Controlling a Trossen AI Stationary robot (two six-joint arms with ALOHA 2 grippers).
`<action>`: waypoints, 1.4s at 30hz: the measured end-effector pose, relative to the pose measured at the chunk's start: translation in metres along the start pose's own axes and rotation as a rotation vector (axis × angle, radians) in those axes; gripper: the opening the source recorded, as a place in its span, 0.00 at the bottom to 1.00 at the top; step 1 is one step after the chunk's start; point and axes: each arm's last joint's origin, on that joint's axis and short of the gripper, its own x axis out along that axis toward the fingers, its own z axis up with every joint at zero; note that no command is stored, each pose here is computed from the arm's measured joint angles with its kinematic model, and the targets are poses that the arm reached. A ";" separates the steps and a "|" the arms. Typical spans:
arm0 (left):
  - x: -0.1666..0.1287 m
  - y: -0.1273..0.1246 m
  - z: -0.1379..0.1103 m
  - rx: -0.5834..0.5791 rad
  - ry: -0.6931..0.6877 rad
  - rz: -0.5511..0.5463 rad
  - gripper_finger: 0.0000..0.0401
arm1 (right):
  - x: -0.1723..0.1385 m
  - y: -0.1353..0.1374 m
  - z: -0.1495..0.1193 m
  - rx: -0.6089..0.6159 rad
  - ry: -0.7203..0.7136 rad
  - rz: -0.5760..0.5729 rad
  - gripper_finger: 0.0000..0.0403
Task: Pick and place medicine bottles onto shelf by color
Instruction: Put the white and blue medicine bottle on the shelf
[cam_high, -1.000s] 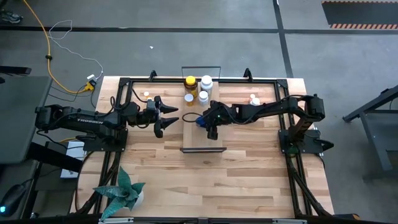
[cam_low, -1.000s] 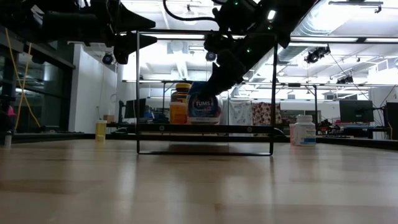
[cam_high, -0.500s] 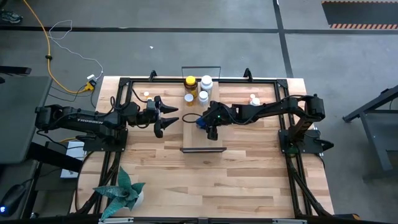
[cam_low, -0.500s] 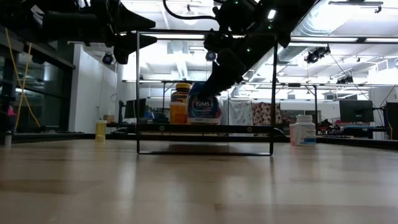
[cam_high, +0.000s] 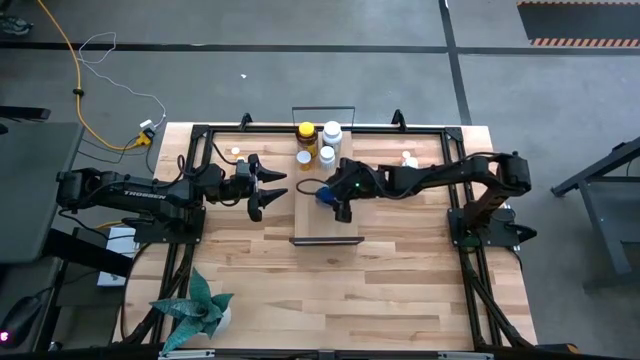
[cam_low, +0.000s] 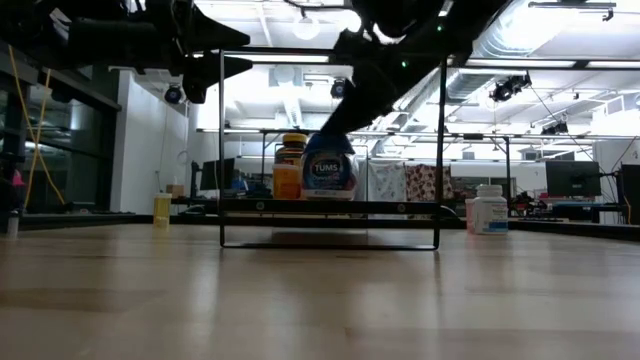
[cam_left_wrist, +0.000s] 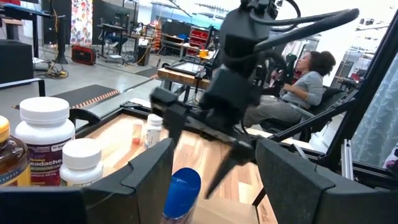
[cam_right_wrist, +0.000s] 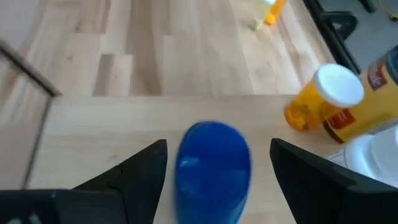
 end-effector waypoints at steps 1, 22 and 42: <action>0.000 0.000 0.000 0.000 0.000 0.000 0.54 | -0.002 0.002 0.002 -0.008 -0.015 0.009 0.68; 0.000 0.000 -0.001 0.026 0.013 0.006 0.54 | -0.106 -0.022 -0.067 0.307 -0.360 -0.336 0.68; 0.000 0.000 -0.001 0.026 0.011 0.010 0.54 | -0.130 -0.026 -0.145 0.846 -0.351 -0.801 0.68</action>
